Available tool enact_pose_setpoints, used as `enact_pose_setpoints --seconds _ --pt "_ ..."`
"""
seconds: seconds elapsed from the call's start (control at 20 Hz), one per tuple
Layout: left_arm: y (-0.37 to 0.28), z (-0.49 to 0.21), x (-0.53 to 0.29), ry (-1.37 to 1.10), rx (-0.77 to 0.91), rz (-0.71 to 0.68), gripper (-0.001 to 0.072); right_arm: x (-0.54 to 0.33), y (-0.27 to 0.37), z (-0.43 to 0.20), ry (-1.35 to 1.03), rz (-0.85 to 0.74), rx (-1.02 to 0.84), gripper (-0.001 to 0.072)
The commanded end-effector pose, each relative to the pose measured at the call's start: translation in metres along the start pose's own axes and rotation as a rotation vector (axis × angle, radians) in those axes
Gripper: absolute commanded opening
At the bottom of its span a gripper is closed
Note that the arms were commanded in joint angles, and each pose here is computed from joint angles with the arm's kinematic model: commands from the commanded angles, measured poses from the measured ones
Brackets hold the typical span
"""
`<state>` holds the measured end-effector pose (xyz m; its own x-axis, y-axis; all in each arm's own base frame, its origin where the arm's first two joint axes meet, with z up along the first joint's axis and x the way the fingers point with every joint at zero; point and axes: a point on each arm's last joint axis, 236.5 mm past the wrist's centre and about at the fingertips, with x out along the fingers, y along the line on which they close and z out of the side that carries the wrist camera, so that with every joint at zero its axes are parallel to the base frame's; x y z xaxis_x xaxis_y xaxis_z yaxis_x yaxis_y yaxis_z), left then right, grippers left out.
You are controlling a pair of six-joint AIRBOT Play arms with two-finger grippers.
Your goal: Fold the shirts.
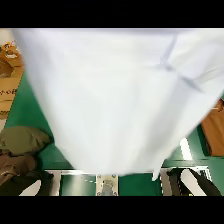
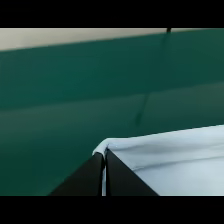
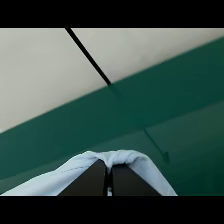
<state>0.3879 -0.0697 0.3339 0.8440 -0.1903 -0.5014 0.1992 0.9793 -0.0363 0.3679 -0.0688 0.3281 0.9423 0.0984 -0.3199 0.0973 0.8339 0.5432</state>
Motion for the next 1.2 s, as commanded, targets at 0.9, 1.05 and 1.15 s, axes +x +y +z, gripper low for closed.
enact_pose_setpoints --seconds 0.9,1.05,1.15 --pt "0.039 -0.158 0.326 0.295 -0.716 -0.408 0.0019 0.319 -0.171 -0.157 0.440 0.030 0.310 0.0016" --pt "0.043 -0.147 0.329 0.240 -0.711 -0.409 0.0019 0.325 -0.159 -0.148 0.407 0.053 0.316 0.0016" --pt "0.040 -0.138 0.328 0.206 -0.708 -0.434 0.0018 0.327 -0.155 -0.149 0.403 0.054 0.310 0.0016"
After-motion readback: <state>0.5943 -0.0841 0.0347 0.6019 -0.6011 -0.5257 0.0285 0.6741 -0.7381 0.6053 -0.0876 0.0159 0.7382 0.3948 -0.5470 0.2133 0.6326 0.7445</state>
